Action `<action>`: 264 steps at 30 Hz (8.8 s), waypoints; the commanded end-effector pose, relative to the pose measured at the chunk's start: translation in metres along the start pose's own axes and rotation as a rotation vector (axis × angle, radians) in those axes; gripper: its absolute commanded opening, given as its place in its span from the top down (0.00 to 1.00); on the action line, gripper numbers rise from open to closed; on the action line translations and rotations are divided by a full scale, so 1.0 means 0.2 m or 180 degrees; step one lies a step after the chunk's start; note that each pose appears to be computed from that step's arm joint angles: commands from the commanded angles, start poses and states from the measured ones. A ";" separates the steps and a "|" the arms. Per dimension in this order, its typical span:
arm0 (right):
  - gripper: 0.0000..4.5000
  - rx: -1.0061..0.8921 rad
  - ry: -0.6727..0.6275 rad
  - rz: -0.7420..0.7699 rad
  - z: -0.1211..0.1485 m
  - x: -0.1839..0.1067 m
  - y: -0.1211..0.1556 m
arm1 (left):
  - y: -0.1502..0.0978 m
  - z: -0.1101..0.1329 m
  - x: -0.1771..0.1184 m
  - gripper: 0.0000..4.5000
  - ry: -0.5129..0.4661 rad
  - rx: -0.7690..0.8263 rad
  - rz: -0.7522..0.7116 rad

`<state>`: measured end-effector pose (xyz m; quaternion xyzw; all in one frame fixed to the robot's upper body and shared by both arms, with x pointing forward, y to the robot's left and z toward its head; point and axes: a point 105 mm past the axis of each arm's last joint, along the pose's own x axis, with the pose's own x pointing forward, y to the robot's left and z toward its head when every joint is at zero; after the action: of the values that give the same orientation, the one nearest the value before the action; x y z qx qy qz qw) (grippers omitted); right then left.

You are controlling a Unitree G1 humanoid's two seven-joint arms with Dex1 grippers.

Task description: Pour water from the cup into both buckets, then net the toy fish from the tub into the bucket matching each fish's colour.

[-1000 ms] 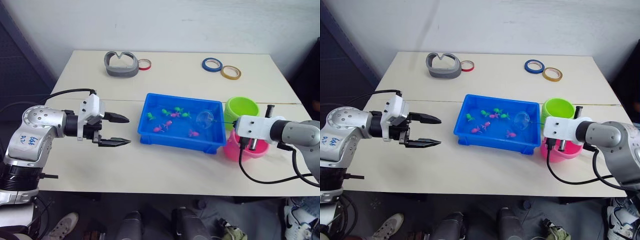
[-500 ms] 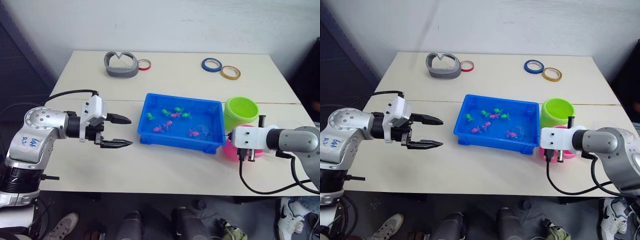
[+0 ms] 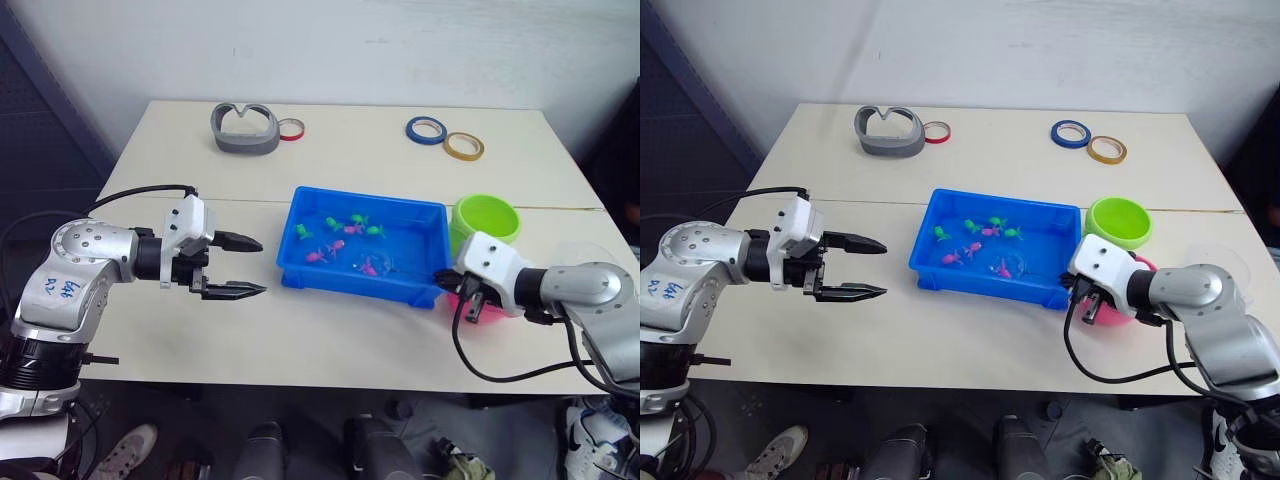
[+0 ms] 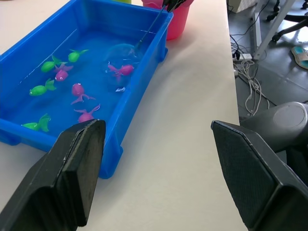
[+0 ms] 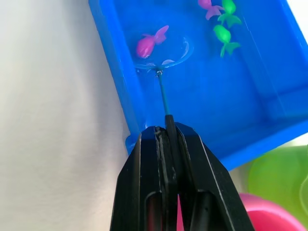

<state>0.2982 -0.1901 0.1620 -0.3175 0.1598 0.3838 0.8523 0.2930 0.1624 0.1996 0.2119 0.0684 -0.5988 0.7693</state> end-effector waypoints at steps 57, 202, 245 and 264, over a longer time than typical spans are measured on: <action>1.00 0.0617 -0.0132 -0.1534 -0.10 -0.72 -0.12 | 0.20 0.21 0.18 0.15 -0.0723 0.0288 -0.0257; 1.00 0.1230 -0.0623 -0.0353 0.24 -0.02 -0.02 | 0.22 0.06 -0.03 0.15 -0.0334 -0.0001 0.0567; 1.00 -0.0342 0.0718 -0.1922 -0.35 -0.82 0.05 | 0.27 0.17 0.18 0.15 -0.0721 0.0333 -0.0211; 1.00 -0.1770 0.1140 -0.1918 -0.37 -0.83 0.03 | 0.27 0.16 0.18 0.15 -0.0720 0.0329 -0.0211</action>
<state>0.1829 -0.3265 0.1805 -0.6009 0.1097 0.0948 0.7861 0.3512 0.1282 0.2197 0.1626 -0.0256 -0.6459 0.7454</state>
